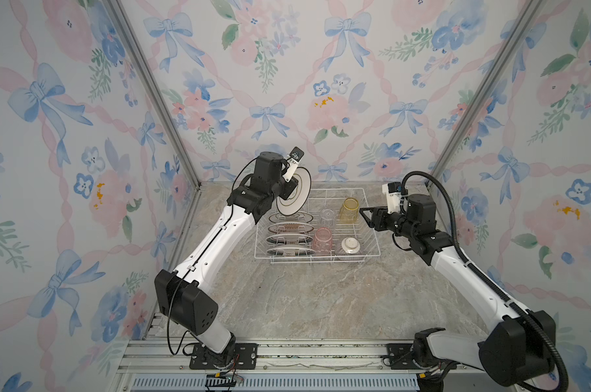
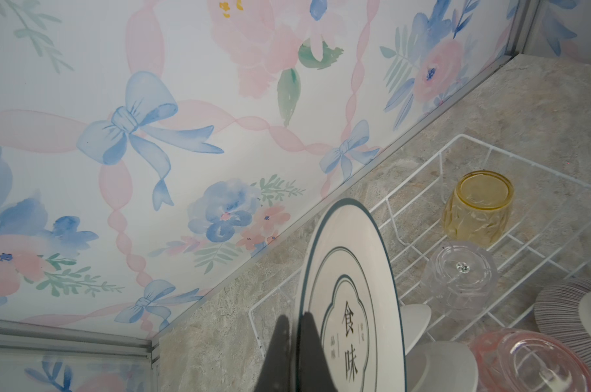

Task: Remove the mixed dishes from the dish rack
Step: 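Lift the green-rimmed plate out of the rack while the right gripper approaches it, then grasp the plate's rim with the right gripper, then open the left gripper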

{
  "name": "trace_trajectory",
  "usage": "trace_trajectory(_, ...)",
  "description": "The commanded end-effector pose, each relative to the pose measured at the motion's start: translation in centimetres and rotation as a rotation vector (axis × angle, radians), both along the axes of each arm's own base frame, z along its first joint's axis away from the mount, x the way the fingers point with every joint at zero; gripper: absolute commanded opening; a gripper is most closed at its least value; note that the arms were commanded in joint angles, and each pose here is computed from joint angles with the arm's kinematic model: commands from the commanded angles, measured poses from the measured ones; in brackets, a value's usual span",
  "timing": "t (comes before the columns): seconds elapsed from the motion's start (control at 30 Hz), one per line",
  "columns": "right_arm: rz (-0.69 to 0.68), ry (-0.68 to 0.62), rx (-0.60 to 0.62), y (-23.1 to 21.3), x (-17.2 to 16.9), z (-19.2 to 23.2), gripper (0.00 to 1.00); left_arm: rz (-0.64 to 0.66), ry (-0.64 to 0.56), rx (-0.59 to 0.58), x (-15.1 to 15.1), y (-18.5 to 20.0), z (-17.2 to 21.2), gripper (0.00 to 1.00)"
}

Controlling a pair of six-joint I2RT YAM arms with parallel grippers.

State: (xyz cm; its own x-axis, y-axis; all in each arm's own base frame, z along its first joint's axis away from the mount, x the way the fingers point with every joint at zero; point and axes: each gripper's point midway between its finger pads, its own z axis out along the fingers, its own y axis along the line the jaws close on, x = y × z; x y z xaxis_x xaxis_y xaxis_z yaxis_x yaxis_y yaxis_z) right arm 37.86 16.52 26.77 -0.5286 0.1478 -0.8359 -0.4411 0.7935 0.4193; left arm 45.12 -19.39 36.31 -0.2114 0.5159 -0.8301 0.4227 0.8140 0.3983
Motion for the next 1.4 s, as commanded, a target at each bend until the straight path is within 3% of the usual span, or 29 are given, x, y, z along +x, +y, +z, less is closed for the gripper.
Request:
trace_trajectory(0.0,0.110,-0.004,0.126,2.4,-0.6,0.8,0.55,-0.060,-0.027,-0.125,-1.2,-1.1,2.9,0.00)
trace_trajectory(0.17,0.209,0.041,0.251,4.7,-0.2,0.4,0.50,-0.102,0.007,-0.183,-1.5,-2.0,2.6,0.00)
trace_trajectory(0.7,0.315,0.191,0.202,11.3,1.9,-4.5,0.48,-0.083,0.173,-0.167,-1.3,-2.0,-5.0,0.00)
trace_trajectory(1.1,0.299,0.278,0.194,12.5,3.9,-8.5,0.47,-0.038,0.254,-0.157,-0.6,-0.5,-9.7,0.00)
trace_trajectory(1.37,0.320,0.258,0.257,13.2,4.4,-8.1,0.44,-0.035,0.300,-0.160,-0.2,-0.1,-11.9,0.00)
